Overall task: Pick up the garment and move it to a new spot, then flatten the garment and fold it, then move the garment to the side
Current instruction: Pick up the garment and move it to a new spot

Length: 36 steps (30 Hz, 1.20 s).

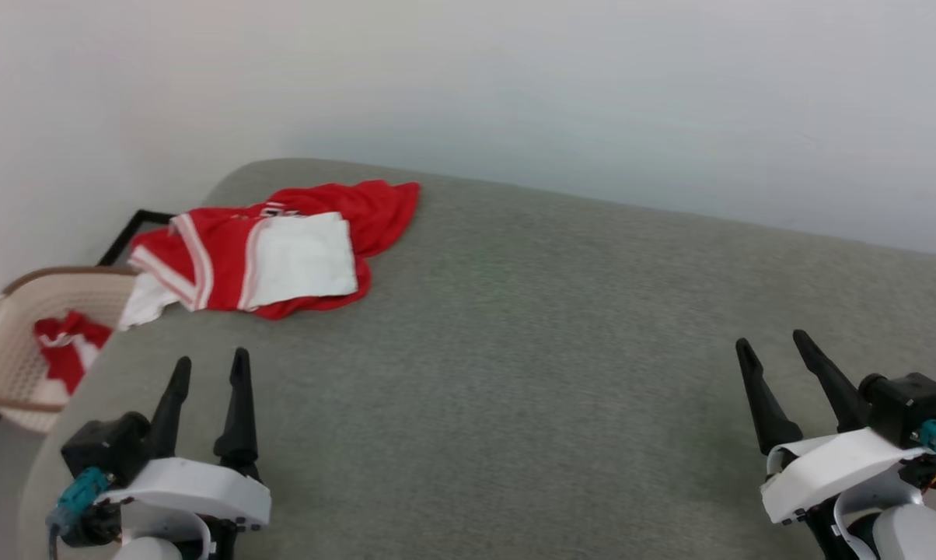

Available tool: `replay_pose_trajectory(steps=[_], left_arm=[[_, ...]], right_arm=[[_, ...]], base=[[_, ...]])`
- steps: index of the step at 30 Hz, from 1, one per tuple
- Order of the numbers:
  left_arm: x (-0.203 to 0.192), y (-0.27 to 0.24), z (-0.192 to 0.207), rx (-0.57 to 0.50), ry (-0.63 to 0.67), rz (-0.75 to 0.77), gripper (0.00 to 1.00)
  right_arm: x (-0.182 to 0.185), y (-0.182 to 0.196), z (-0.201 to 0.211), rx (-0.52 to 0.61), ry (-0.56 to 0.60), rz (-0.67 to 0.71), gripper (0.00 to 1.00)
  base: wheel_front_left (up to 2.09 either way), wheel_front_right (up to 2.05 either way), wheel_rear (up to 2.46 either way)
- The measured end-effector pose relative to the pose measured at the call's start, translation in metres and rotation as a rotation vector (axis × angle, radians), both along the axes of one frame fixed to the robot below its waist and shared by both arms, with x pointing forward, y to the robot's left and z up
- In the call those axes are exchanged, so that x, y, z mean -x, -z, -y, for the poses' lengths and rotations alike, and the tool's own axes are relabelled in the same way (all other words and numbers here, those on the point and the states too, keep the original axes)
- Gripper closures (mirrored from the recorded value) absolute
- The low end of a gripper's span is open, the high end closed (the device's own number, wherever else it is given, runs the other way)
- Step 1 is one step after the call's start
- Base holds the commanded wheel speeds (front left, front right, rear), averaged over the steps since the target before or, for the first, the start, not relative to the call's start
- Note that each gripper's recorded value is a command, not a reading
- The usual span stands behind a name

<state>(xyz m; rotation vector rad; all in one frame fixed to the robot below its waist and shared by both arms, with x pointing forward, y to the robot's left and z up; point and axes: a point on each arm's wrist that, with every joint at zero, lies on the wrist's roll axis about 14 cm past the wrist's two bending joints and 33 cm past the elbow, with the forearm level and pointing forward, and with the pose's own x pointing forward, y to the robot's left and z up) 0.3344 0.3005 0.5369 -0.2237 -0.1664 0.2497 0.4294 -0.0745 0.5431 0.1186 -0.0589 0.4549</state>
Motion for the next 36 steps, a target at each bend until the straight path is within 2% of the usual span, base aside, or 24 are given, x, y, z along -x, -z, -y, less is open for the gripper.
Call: replay_pose_trajectory(steps=[9,15,26,36], left_arm=[[0.026,-0.006,-0.028,0.019,-0.098,0.009,0.00],[0.012,-0.014,-0.043,0.007,-0.095,-0.019,0.00],[-0.077,-0.032,-0.063,-0.018,0.007,-0.126,0.00],[-0.165,0.007,-0.068,-0.042,0.088,-0.416,0.00]], right_arm=[[-0.002,-0.001,-0.038,0.011,-0.103,0.002,0.00],[-0.011,-0.001,-0.035,0.016,-0.100,0.005,0.00],[-0.038,0.016,0.007,0.034,-0.003,-0.022,0.00],[-0.062,0.038,0.040,0.049,0.071,-0.051,0.00]], base=[[0.00,0.00,0.00],[0.00,0.00,0.00],[0.00,0.00,0.00],[0.00,0.00,0.00]])
